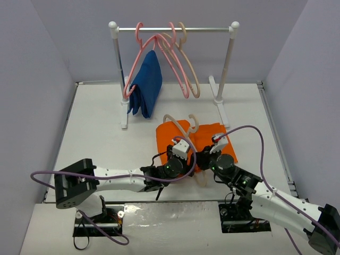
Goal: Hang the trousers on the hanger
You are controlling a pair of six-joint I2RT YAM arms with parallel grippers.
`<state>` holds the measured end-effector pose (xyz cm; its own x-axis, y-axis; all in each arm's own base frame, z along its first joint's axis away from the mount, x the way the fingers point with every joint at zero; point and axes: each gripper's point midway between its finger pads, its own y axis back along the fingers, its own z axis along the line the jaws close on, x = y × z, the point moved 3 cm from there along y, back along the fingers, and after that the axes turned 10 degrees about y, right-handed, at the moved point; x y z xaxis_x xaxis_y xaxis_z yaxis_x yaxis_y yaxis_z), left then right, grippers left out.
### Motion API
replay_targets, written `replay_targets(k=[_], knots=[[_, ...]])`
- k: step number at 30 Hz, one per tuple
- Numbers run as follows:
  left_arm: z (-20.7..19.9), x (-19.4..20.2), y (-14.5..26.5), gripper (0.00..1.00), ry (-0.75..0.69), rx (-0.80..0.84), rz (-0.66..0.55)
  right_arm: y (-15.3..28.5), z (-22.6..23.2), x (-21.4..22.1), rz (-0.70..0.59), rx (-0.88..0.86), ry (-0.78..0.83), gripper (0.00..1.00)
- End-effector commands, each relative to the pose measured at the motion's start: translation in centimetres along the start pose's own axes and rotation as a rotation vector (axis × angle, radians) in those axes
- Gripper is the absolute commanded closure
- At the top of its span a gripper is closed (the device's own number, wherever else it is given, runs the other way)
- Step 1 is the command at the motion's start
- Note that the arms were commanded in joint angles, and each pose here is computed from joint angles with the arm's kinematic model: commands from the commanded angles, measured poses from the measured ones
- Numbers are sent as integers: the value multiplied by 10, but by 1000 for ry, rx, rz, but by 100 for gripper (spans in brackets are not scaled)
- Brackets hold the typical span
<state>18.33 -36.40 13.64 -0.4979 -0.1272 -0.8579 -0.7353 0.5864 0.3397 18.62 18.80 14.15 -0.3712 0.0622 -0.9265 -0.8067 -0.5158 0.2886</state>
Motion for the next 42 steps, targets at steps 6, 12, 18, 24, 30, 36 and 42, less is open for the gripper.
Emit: replay_targets(k=[6,12,18,24,30,36,42], knots=[[0,-52,49,28,155,4,-48,-5,13,-23,-108,-49,-39,100],[15,-35,50,37,144,-51,9,-10,16,-18,-84,-60,-25,100],[19,-10,33,54,166,-82,60,-9,16,-20,-86,-59,-27,100],[5,8,10,62,155,-34,90,-11,19,-19,-79,-73,-31,100],[-9,3,-3,63,190,45,35,-13,22,-9,-71,-93,-47,100],[-6,-13,5,63,189,59,5,-15,20,-1,-52,-82,-34,100],[38,-48,33,48,94,43,-23,-15,19,2,-42,-80,-16,100]])
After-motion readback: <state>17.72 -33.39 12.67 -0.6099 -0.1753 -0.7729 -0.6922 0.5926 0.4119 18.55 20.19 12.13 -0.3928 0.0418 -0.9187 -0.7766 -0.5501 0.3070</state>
